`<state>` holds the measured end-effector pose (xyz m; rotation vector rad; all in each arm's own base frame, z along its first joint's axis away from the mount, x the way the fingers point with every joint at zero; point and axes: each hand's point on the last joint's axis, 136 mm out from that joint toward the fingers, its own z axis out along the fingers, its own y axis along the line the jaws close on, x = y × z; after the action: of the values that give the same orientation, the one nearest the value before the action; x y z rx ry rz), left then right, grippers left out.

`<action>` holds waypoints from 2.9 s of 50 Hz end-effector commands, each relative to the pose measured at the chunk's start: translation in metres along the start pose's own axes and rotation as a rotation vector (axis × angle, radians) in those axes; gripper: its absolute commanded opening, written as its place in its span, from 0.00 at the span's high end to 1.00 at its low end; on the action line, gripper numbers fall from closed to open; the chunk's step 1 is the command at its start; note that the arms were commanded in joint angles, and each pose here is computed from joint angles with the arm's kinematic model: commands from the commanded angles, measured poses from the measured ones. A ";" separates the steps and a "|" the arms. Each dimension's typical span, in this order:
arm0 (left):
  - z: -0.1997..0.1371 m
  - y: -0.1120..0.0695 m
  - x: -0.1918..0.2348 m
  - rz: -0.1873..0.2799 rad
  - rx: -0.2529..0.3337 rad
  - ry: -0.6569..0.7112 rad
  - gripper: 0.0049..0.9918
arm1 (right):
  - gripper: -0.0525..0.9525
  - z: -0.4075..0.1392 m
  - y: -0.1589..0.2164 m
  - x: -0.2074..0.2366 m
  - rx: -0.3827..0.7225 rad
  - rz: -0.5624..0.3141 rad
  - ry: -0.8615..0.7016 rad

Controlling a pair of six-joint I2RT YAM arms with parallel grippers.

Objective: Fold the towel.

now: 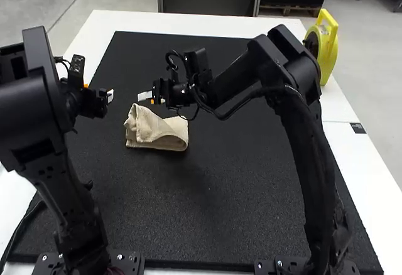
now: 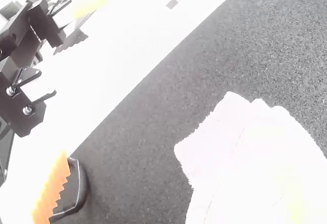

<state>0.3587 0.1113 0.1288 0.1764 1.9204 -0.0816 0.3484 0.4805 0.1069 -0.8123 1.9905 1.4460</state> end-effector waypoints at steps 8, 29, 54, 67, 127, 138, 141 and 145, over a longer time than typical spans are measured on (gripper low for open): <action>-0.005 -0.001 -0.007 0.011 0.004 -0.031 0.03 | 0.03 -0.022 -0.010 -0.032 0.024 -0.006 -0.069; -0.008 -0.007 -0.028 0.032 0.003 -0.082 0.03 | 0.03 -0.072 -0.026 -0.060 0.089 0.022 -0.132; -0.007 -0.014 -0.024 0.025 0.026 -0.074 0.03 | 0.97 -0.093 -0.004 -0.037 0.106 0.085 -0.076; -0.006 -0.017 -0.023 0.023 0.032 -0.072 0.03 | 0.97 -0.089 -0.005 -0.004 0.121 0.120 -0.007; -0.010 -0.017 -0.018 0.002 0.049 -0.072 0.03 | 0.97 -0.007 -0.017 0.072 0.066 0.124 0.158; -0.012 -0.013 -0.017 -0.005 0.042 -0.074 0.03 | 0.97 0.007 -0.018 0.076 0.054 0.119 0.168; -0.014 -0.011 -0.015 -0.008 0.036 -0.072 0.03 | 0.97 0.011 -0.020 0.074 0.052 0.116 0.166; -0.016 -0.008 -0.013 -0.011 0.028 -0.070 0.03 | 0.97 0.015 -0.020 0.068 0.046 0.106 0.155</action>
<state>0.3513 0.1037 0.1434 0.1788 1.8659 -0.1149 0.3124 0.4673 0.0275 -0.8082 2.2658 1.4214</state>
